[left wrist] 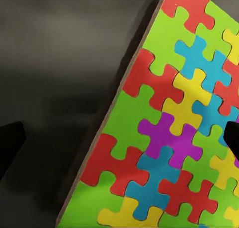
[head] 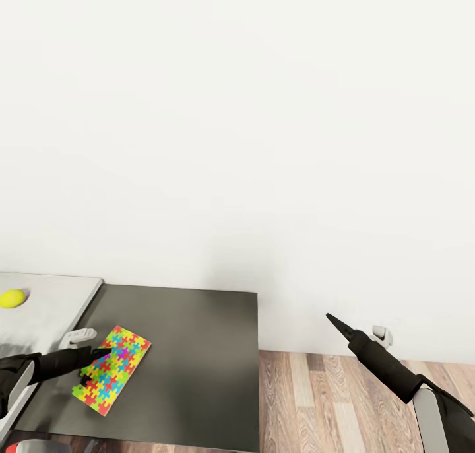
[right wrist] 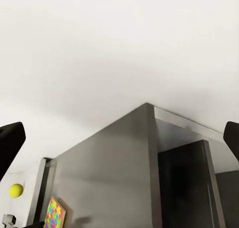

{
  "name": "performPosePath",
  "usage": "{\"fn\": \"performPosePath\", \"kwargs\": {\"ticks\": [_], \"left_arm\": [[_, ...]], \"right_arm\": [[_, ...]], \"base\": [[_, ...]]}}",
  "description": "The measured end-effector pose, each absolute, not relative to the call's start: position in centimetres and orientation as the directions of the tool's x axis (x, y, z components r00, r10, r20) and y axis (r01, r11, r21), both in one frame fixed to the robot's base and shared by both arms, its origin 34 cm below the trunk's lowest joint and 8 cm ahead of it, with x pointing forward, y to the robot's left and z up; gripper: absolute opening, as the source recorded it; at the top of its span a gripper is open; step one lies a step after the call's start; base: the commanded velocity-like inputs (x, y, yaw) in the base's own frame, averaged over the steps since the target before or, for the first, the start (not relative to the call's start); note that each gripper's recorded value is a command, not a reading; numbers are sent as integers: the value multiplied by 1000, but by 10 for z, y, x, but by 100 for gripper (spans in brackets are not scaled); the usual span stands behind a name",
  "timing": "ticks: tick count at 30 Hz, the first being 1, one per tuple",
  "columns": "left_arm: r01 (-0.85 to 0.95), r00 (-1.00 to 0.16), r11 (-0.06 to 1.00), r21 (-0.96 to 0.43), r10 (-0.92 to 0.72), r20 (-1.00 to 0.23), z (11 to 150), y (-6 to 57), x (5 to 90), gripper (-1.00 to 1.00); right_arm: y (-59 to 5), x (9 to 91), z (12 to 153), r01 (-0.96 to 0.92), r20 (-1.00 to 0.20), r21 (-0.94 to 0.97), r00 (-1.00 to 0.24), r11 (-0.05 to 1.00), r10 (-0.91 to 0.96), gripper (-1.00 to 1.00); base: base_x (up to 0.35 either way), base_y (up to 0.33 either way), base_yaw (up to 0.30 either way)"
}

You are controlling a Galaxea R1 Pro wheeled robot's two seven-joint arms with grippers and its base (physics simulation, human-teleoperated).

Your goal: Put all the toys in the child's room - the three board games (two on the bed and one on the table), the two jigsaw puzzles on the table, and the tennis ball on the table - inside the toy box on the table in the child's room.

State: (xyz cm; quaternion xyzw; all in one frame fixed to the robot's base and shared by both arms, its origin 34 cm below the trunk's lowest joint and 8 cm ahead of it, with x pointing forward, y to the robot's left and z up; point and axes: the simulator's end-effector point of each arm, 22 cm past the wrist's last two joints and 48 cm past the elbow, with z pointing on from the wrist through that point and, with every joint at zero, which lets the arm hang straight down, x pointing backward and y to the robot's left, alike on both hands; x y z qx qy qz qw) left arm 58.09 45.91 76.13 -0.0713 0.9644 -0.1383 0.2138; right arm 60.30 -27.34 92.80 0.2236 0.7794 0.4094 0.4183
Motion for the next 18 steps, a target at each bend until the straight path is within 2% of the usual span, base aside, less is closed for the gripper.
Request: {"fn": "performPosePath", "kwargs": {"ticks": [6, 12, 18], "left_arm": [[-63, -891, 953, -297, -187, -413, 761, 455, 586, 100], [-62, -888, 949, -310, -194, -416, 762, 451, 588, 100], [-60, -889, 950, -308, -191, -416, 762, 451, 587, 100]], "right_arm": [[-274, 603, 927, 7, -468, 825, -550, 565, 691, 100], [-274, 603, 927, 7, -469, 825, -550, 565, 691, 100], [-274, 603, 927, 7, -468, 825, -550, 565, 691, 100]], "base": [[0, -18, 0], [0, -173, 0], [0, -40, 0]]}}
